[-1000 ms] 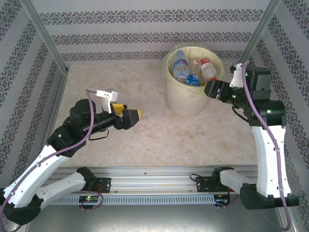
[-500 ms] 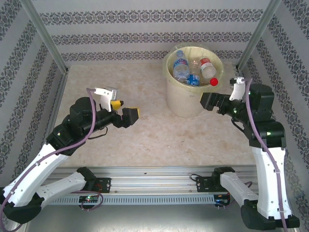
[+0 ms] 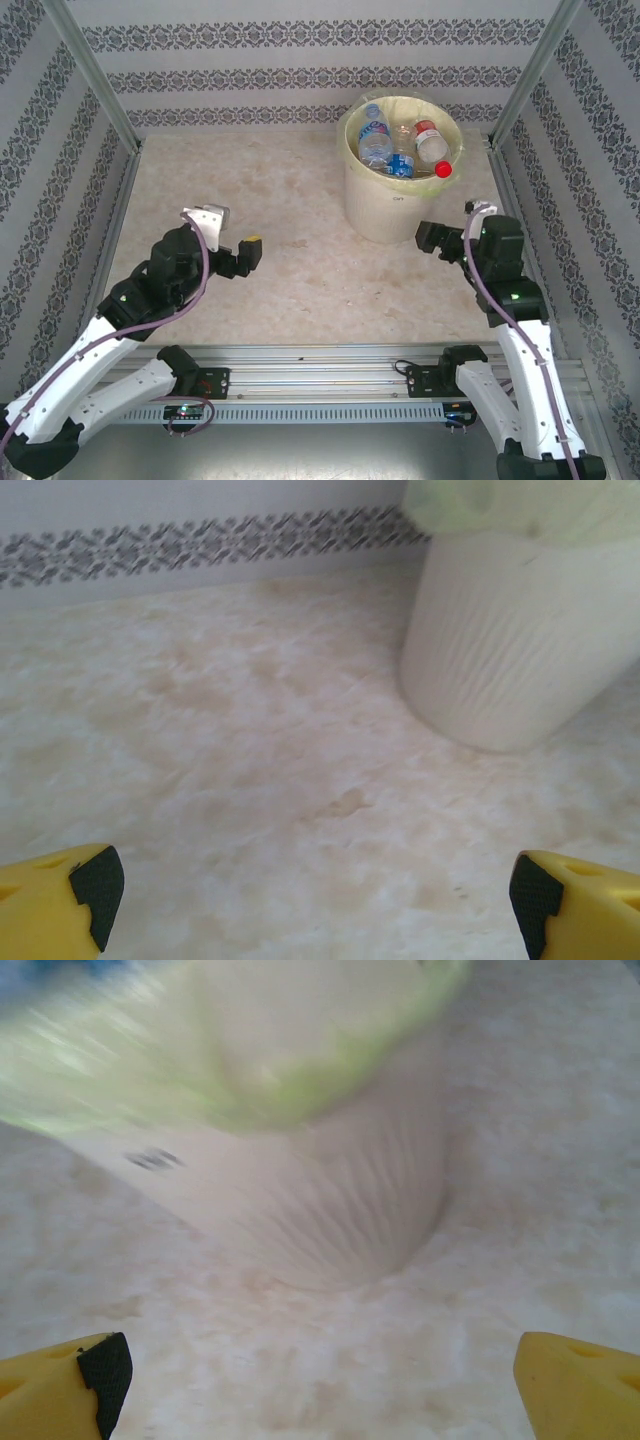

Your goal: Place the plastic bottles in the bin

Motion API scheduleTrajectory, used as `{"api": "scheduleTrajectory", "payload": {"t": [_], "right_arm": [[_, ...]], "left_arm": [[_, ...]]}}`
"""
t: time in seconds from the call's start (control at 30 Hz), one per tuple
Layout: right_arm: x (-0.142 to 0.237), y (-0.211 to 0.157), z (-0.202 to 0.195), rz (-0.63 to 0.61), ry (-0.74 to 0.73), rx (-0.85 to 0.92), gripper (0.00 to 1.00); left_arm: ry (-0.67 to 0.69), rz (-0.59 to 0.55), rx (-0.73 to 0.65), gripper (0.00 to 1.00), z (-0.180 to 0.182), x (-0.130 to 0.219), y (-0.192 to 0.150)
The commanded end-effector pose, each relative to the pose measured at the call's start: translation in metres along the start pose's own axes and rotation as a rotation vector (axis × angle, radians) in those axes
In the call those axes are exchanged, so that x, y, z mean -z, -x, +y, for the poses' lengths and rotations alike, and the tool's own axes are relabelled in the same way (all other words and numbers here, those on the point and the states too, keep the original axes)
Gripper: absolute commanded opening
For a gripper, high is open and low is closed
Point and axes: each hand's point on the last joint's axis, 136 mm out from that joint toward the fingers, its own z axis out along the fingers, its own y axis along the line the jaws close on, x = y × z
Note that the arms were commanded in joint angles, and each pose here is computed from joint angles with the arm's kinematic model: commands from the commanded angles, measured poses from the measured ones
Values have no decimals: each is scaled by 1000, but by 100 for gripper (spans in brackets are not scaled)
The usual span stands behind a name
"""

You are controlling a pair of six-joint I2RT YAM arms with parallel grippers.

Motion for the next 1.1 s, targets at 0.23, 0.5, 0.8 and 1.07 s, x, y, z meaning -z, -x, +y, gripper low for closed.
{"api": "scheduleTrajectory", "payload": {"t": [0.23,0.5,0.8,1.07], "right_arm": [[-40,-3,-72,-275,-305,52,98],[-73,-14,-93,-334,-383,127,98],[-104,-18,-95,-348,-371,176,98],[-129,-11,-89,-388,-343,222,98]], "left_arm": [[233,24,-32,100,42,-16,-39],[306,30,-34,100,62,-24,-57],[356,52,37,100,94,-35,-74],[409,24,38,100,121,-51,-84]]}}
